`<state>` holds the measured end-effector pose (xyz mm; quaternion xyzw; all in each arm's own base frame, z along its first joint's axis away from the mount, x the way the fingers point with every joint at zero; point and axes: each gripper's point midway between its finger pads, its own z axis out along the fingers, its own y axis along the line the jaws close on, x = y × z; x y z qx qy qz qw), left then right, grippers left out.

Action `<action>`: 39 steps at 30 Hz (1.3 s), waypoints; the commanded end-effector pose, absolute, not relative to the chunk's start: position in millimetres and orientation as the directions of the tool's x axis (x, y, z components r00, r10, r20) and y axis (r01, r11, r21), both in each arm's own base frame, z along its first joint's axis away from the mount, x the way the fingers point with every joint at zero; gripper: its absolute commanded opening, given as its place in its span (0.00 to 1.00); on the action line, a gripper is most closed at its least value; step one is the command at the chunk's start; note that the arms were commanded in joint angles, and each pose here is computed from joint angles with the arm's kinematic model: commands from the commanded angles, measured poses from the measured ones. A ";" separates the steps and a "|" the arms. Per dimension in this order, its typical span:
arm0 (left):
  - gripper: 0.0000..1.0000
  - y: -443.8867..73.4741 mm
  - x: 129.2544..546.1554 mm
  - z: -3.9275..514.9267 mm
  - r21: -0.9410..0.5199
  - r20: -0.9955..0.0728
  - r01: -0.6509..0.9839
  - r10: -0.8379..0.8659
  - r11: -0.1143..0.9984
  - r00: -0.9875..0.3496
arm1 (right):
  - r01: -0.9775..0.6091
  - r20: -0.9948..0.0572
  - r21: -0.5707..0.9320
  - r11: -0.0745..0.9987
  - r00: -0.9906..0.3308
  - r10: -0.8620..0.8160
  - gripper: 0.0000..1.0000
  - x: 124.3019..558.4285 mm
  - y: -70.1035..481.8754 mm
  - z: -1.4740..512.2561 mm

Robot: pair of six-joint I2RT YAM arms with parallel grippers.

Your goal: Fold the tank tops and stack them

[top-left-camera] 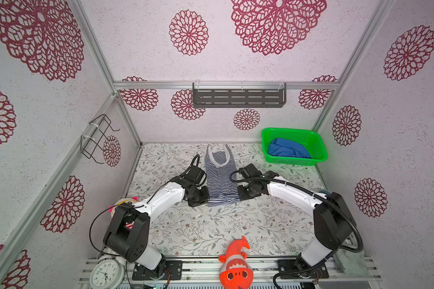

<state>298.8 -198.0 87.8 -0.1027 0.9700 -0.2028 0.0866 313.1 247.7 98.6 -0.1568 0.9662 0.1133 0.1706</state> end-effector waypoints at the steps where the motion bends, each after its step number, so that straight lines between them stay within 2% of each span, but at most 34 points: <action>1: 0.00 -190.0 324.0 93.3 -0.354 -0.192 -0.092 -0.169 0.931 -0.967 | -0.389 -0.384 0.089 0.917 -0.863 -0.328 0.00 337.6 238.2 103.3; 12: 0.00 -183.5 408.1 96.4 -0.345 -0.298 -0.042 -0.151 0.938 -0.943 | -0.419 -0.495 0.007 0.908 -0.790 -0.361 0.00 432.8 249.5 104.3; 27: 0.00 -176.4 510.8 70.6 -0.407 -0.347 -0.042 -0.197 0.912 -0.917 | -0.380 -0.542 -0.018 0.925 -0.773 -0.328 0.00 509.9 248.8 85.7; 29: 0.14 -181.4 527.9 75.4 -0.437 -0.390 -0.007 -0.197 0.899 -0.899 | -0.344 -0.560 -0.015 0.939 -0.775 -0.293 0.01 520.5 244.1 89.1; 30: 0.20 -184.2 537.3 79.1 -0.450 -0.424 0.017 -0.197 0.893 -0.884 | -0.330 -0.577 -0.003 0.944 -0.770 -0.271 0.11 525.7 243.1 93.3; 31: 0.31 -183.6 543.8 81.9 -0.456 -0.443 0.025 -0.203 0.890 -0.873 | -0.326 -0.596 0.013 0.945 -0.762 -0.255 0.24 529.8 243.2 97.9; 32: 0.46 -182.9 548.5 86.9 -0.459 -0.457 0.034 -0.203 0.888 -0.866 | -0.327 -0.618 0.032 0.944 -0.749 -0.238 0.44 534.0 244.5 103.6; 33: 0.58 -180.2 551.7 93.8 -0.456 -0.473 0.039 -0.205 0.889 -0.857 | -0.325 -0.638 0.043 0.945 -0.737 -0.224 0.59 537.0 244.2 110.4; 34: 0.65 -176.7 553.3 100.4 -0.453 -0.485 0.039 -0.210 0.891 -0.849 | -0.324 -0.649 0.050 0.945 -0.730 -0.216 0.68 538.3 243.5 115.2; 35: 0.68 -172.0 553.6 108.8 -0.446 -0.502 0.039 -0.214 0.894 -0.838 | -0.320 -0.662 0.052 0.946 -0.721 -0.207 0.74 539.3 241.4 121.5; 37: 0.70 -162.0 549.1 117.8 -0.428 -0.517 0.021 -0.226 0.903 -0.825 | -0.308 -0.671 0.053 0.950 -0.716 -0.195 0.75 537.0 234.9 126.9; 39: 0.66 -157.4 536.1 120.7 -0.426 -0.504 -0.010 -0.247 0.904 -0.828 | -0.293 -0.672 0.065 0.954 -0.720 -0.175 0.74 529.3 228.1 128.7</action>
